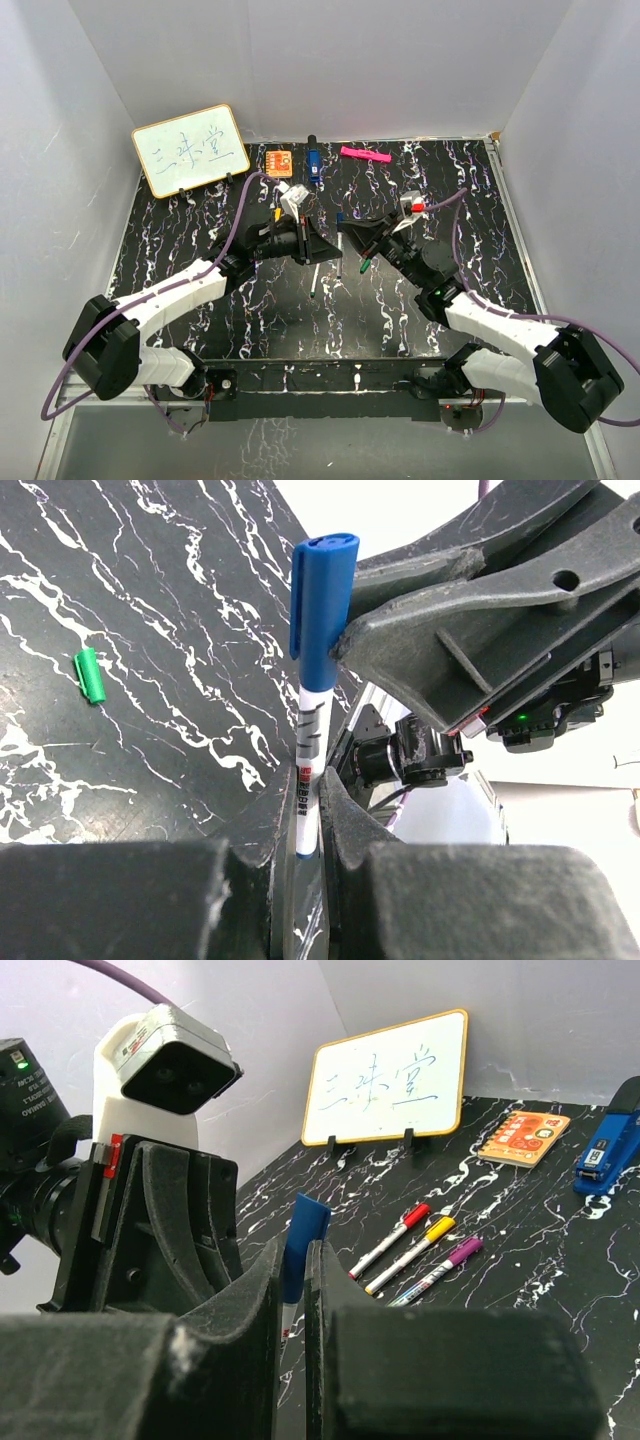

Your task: Insert the pens into the pen caps

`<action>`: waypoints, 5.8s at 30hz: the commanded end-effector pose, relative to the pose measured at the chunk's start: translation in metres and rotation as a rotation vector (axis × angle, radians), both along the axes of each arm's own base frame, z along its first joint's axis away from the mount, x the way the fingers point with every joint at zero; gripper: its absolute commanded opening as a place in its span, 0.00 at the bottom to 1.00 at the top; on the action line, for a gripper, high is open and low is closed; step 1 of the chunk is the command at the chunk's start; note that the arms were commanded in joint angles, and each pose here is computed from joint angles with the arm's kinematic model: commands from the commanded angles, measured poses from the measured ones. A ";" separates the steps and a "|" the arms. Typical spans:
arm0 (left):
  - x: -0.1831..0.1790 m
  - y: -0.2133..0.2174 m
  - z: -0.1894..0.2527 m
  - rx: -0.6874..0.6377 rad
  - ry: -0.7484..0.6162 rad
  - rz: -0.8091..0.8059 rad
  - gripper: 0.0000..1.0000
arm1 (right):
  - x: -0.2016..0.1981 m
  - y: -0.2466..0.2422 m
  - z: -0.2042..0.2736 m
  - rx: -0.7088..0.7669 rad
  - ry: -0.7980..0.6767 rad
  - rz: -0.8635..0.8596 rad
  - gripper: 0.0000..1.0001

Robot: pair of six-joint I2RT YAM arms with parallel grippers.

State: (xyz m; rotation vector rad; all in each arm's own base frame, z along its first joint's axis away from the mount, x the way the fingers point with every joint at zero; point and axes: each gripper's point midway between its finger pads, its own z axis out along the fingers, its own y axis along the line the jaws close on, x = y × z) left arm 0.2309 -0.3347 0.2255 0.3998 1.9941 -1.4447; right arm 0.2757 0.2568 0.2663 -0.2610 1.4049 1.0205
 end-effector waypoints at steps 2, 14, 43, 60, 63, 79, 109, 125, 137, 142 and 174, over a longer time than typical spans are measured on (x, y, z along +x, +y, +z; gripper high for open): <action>0.039 0.015 0.119 -0.222 -0.324 0.158 0.00 | -0.045 0.028 -0.092 -0.237 0.200 0.205 0.00; 0.045 0.031 0.117 -0.162 -0.344 0.225 0.00 | -0.044 0.032 -0.093 -0.240 0.217 0.127 0.00; 0.039 0.068 0.024 0.140 -0.238 0.318 0.14 | 0.168 -0.062 -0.061 -0.433 0.373 -0.584 0.58; 0.043 0.073 0.017 0.197 -0.270 0.327 0.17 | 0.315 -0.098 -0.159 -0.787 0.503 -0.599 0.93; 0.042 0.073 0.015 0.199 -0.268 0.320 0.17 | 0.326 -0.104 -0.165 -0.793 0.469 -0.621 0.92; 0.041 0.075 0.014 0.205 -0.263 0.324 0.17 | 0.373 -0.111 -0.187 -0.707 0.389 -0.588 0.92; 0.048 0.088 0.019 0.235 -0.280 0.402 0.17 | 0.322 -0.085 -0.276 -0.890 0.643 -0.402 0.11; 0.046 0.095 -0.042 0.310 -0.188 0.418 0.20 | 0.173 -0.032 -0.246 -0.503 0.832 -0.146 0.00; 0.040 0.075 -0.073 0.240 -0.139 0.332 0.30 | 0.126 -0.013 -0.186 -0.333 0.717 -0.039 0.00; 0.031 0.061 -0.063 0.103 -0.202 0.270 0.36 | 0.134 0.003 -0.105 -0.175 0.507 0.008 0.00; 0.016 0.142 -0.044 0.295 -0.265 0.538 0.38 | 0.122 0.099 -0.133 -0.452 0.515 -0.569 0.00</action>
